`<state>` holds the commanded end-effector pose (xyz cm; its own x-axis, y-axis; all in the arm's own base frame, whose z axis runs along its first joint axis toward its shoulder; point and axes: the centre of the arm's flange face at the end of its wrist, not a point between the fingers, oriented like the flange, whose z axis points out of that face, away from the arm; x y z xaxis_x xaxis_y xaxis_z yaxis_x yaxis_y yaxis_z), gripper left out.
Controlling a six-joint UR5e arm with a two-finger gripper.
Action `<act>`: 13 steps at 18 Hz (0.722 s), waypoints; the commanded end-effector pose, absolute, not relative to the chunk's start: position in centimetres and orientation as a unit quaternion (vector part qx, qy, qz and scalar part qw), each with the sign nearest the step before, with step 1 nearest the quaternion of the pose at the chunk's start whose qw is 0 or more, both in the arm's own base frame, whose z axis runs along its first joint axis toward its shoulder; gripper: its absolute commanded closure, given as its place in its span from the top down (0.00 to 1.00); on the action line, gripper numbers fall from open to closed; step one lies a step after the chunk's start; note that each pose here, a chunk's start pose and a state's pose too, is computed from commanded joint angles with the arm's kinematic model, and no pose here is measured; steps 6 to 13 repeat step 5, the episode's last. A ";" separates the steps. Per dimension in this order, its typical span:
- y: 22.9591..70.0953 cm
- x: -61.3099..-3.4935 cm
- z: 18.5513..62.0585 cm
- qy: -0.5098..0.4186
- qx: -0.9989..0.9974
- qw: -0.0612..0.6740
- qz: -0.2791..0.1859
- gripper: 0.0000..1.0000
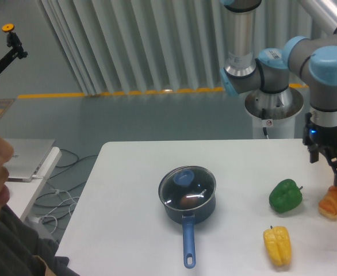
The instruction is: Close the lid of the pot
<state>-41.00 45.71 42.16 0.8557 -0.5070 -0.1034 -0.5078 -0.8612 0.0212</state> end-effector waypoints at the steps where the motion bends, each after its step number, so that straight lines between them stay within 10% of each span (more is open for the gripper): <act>1: 45.7 -41.1 42.1 0.263 -0.963 0.003 0.052 1.00; 13: 45.3 -41.4 42.1 0.259 -0.964 -0.001 0.054 1.00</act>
